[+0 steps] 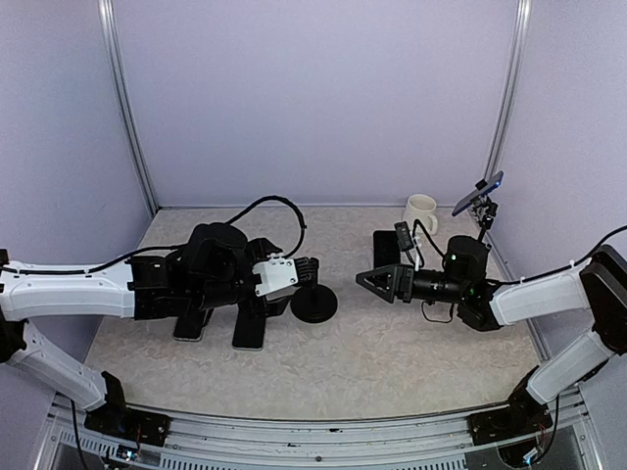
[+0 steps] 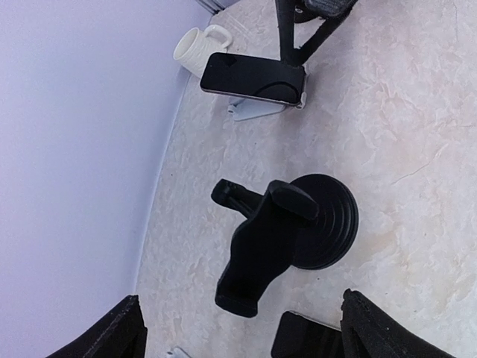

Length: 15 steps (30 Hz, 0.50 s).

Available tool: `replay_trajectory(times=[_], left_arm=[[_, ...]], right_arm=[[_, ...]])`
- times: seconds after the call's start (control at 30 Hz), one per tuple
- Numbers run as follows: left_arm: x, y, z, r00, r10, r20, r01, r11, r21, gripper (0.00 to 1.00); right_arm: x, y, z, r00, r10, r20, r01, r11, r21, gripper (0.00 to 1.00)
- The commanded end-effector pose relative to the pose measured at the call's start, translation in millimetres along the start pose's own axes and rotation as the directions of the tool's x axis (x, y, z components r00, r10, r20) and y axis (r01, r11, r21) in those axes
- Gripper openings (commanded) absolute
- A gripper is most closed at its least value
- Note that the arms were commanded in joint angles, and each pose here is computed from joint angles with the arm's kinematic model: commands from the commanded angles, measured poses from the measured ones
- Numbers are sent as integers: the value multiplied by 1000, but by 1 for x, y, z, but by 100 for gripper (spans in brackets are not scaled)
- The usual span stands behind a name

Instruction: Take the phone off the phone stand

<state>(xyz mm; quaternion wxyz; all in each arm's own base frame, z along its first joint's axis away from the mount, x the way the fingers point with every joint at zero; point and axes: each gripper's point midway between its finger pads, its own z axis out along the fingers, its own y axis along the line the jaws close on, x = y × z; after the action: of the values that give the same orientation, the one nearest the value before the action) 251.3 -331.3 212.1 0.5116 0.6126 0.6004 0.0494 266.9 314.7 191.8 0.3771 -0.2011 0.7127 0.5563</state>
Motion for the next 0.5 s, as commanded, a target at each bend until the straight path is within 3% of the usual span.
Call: replay_trajectory(times=[0.0,0.27,0.47], left_arm=[[-7,5,14,988,152,-28,-152,988,1,87],[-1,-6,46,969,232,-81,-227,972,59,80],[3,2,64,954,274,-122,-274,962,11,67]], right_arm=[[-8,3,-16,1000,-7,30,8,1000,-17,97],[-12,-7,-34,999,8,52,-9,1000,2,97],[-9,-12,-39,998,25,53,-26,1000,3,96]])
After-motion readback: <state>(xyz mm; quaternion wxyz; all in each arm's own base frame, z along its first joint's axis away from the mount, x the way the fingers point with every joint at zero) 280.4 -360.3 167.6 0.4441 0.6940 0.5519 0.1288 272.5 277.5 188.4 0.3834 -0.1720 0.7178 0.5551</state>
